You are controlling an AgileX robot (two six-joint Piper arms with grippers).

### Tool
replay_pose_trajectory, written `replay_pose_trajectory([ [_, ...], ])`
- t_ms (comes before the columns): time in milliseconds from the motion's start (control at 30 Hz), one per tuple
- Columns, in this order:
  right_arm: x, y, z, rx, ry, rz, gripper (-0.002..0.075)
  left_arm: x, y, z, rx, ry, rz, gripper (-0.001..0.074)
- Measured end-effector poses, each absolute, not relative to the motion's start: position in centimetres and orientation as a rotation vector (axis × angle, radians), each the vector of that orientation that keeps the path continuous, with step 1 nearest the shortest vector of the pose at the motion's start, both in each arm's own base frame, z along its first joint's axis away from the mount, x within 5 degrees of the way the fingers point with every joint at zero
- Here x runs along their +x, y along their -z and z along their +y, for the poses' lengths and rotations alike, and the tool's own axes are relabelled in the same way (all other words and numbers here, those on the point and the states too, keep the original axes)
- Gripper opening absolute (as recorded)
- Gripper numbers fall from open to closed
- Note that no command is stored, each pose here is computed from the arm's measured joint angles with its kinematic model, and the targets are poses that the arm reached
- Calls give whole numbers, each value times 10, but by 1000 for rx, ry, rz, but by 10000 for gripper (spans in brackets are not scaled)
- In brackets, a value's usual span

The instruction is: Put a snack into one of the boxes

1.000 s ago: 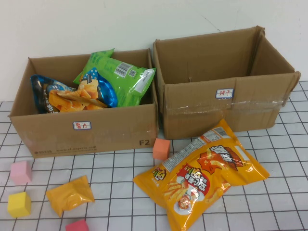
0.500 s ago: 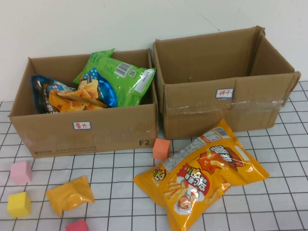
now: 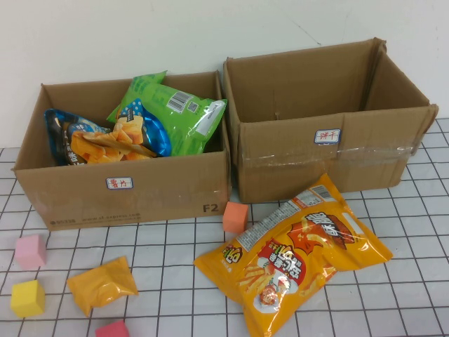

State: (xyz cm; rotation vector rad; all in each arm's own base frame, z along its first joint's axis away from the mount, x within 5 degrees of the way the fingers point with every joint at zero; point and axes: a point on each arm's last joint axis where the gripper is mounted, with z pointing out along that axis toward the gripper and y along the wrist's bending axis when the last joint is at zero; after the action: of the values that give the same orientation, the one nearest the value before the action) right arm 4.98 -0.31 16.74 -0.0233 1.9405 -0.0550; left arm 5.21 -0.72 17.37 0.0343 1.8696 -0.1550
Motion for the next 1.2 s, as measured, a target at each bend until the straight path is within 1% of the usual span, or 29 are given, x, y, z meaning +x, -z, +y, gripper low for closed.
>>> replay_pose_trajectory([
  [300,50,-167,-3,-23,55,1940,1,52,-174,-7,37,151,1867,-1],
  [500,51,-169,-3,-25,53,1911,1,54,-178,-7,36,152,1800,-1],
  [600,53,-173,-2,-29,48,1852,1,56,-187,-7,33,157,1699,-1],
  [967,56,-208,1,-52,22,1461,1,51,-229,-6,19,177,1228,-1],
  [1067,56,-211,2,-53,20,1426,1,50,-233,-6,17,178,1184,-1],
  [1200,55,-215,2,-53,14,1379,1,50,-233,-5,14,180,1175,-1],
])
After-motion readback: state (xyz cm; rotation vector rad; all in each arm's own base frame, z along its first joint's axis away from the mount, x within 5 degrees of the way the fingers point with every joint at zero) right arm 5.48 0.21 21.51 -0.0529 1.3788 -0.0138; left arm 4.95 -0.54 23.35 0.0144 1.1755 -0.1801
